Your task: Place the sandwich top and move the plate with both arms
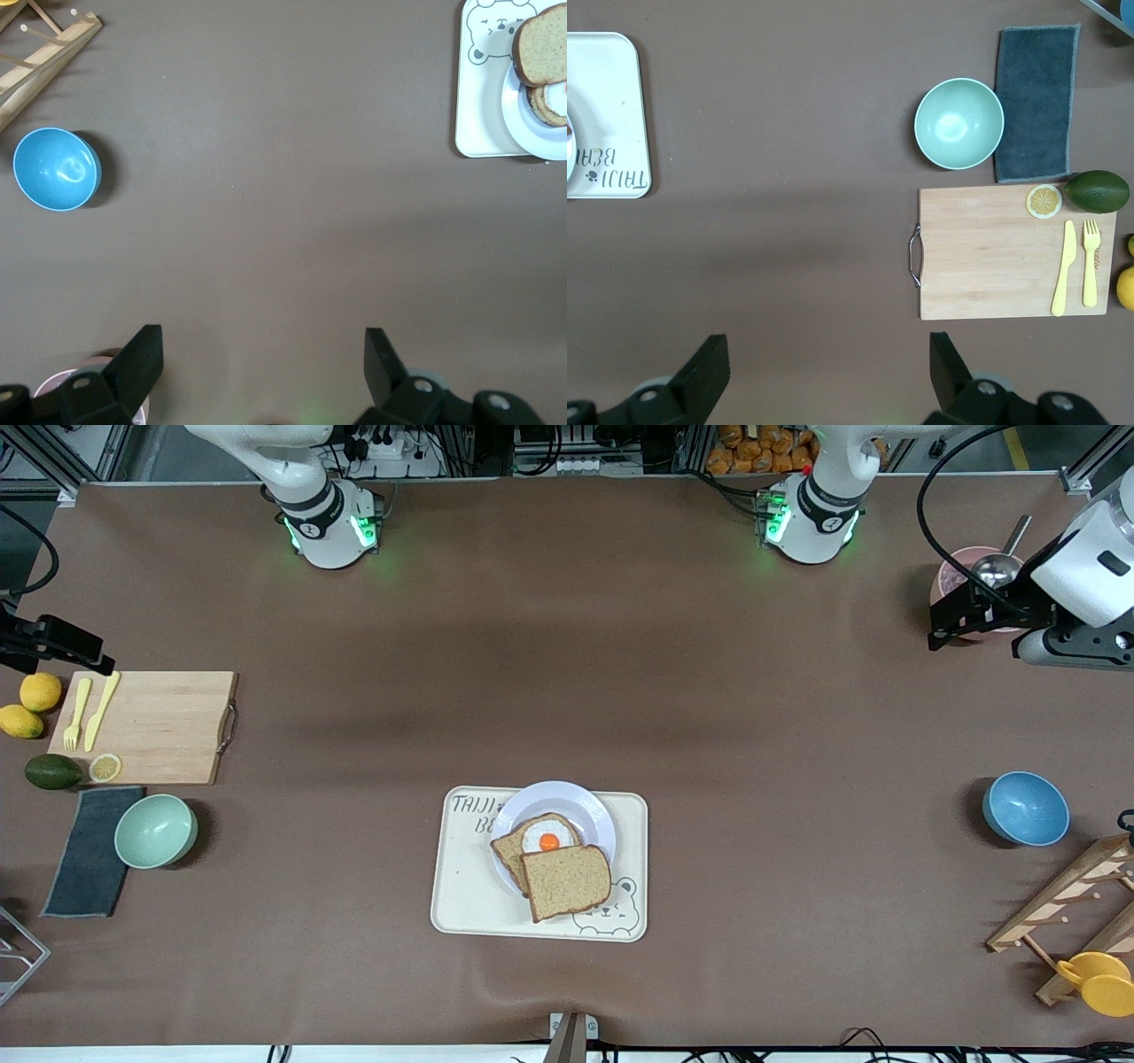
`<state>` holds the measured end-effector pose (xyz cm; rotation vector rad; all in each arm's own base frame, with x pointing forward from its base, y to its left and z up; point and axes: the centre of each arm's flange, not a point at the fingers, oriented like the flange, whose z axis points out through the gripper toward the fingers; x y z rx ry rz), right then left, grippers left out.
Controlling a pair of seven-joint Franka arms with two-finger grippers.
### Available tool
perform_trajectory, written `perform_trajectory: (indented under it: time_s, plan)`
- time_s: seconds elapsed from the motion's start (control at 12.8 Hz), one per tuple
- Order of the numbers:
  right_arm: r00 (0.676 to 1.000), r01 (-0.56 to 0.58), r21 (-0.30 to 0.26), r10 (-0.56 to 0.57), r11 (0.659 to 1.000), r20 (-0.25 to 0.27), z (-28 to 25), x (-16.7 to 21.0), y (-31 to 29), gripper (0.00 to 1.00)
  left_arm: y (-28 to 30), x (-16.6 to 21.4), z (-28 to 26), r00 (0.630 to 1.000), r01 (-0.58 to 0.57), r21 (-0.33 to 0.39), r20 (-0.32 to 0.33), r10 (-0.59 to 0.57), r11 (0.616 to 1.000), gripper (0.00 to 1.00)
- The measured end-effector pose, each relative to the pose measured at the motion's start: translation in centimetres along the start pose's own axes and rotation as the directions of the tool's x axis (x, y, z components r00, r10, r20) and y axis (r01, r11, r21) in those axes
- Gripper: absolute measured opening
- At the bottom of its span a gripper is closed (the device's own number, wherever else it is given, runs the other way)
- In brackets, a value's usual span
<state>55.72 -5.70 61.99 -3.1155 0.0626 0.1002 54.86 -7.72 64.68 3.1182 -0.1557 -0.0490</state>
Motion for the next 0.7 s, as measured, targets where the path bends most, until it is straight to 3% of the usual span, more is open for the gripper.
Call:
perform_trajectory:
  time_s: [0.7]
  plan:
    - [1.0,0.0,0.0,0.0,1.0,0.002,0.1,0.0,0.0,1.0,-1.4,0.0,0.0,0.999,-0.049,-0.001,0.001,0.049,0.999,1.0]
